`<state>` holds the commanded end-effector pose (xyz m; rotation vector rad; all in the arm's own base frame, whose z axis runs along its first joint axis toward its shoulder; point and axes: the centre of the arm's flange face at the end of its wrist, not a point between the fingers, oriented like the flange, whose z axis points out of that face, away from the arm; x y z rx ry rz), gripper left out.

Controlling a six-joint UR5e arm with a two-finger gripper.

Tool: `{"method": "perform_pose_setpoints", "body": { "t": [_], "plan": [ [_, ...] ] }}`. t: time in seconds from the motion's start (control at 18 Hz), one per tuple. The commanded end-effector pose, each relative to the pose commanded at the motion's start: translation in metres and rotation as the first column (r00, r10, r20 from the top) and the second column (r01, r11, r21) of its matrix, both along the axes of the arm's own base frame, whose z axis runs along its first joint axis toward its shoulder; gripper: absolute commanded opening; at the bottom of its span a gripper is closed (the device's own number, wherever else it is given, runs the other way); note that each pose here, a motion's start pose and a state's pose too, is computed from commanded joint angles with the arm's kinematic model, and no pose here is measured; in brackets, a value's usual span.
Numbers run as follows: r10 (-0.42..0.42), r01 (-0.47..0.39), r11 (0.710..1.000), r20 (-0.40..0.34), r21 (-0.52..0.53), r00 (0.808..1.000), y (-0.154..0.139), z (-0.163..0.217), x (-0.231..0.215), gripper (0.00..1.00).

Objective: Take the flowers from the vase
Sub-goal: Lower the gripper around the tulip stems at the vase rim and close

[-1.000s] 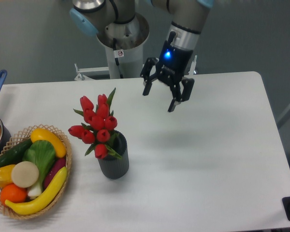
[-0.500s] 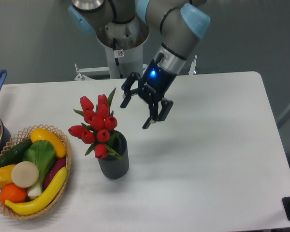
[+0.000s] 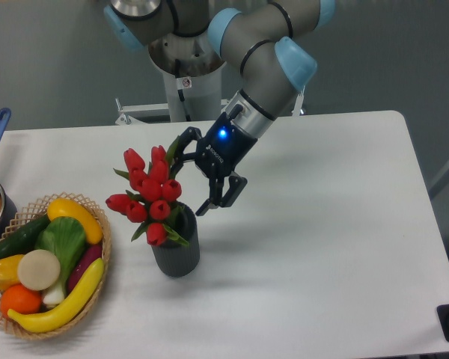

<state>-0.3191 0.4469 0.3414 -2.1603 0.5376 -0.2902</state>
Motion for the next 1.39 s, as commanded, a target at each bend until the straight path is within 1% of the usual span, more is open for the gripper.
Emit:
{"method": "perform_pose_setpoints", "body": {
  "t": [0.17, 0.67, 1.17, 1.22, 1.39],
  "plan": [
    [-0.013, 0.013, 1.000, 0.004, 0.020, 1.000, 0.010, -0.009, 0.001, 1.00],
    [-0.023, 0.023, 1.000, 0.009, 0.012, 1.000, 0.013, -0.021, -0.001, 1.00],
    [-0.063, 0.063, 0.998, 0.005, 0.018, 0.998, 0.030, -0.034, 0.009, 1.00],
    [-0.065, 0.065, 0.998, 0.002, 0.020, 0.998, 0.030, -0.033, 0.009, 0.99],
    [-0.065, 0.065, 0.998, 0.004, 0.026, 0.998, 0.031, -0.033, 0.009, 0.77]
  ]
}}
